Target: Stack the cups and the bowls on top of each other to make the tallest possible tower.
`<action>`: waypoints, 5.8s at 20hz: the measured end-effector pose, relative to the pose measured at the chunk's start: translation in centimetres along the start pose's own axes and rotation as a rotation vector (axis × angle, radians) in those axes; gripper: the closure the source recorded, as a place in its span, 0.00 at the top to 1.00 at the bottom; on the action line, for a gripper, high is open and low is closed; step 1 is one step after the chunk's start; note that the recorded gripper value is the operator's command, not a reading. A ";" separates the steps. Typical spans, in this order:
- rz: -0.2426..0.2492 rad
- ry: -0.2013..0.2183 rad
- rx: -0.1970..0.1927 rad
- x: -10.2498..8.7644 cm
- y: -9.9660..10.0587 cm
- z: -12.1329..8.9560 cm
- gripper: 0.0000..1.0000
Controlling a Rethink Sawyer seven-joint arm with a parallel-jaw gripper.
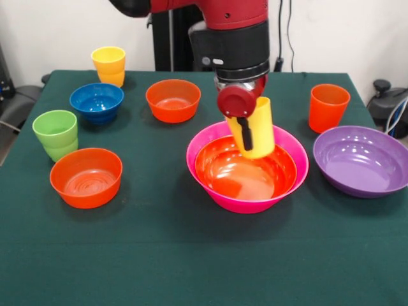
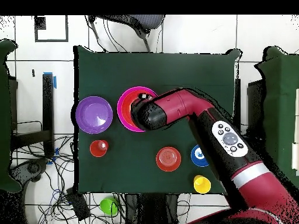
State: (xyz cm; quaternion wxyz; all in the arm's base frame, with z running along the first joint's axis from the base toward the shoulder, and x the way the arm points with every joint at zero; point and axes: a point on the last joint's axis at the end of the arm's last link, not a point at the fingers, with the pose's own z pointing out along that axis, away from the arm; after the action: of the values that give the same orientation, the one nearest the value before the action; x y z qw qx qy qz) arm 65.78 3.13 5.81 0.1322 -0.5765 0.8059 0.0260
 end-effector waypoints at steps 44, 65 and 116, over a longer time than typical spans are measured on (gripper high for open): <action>-0.177 0.264 0.043 -0.5 5.2 7.4 0.00; -0.127 0.280 0.078 0.2 2.6 7.5 0.00; 0.090 0.295 0.025 1.7 -1.2 2.5 1.00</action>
State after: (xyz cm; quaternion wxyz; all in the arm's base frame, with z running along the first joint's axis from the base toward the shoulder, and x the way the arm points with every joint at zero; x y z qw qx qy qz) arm 66.89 1.61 3.11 0.0183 -0.5356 0.8419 -0.0628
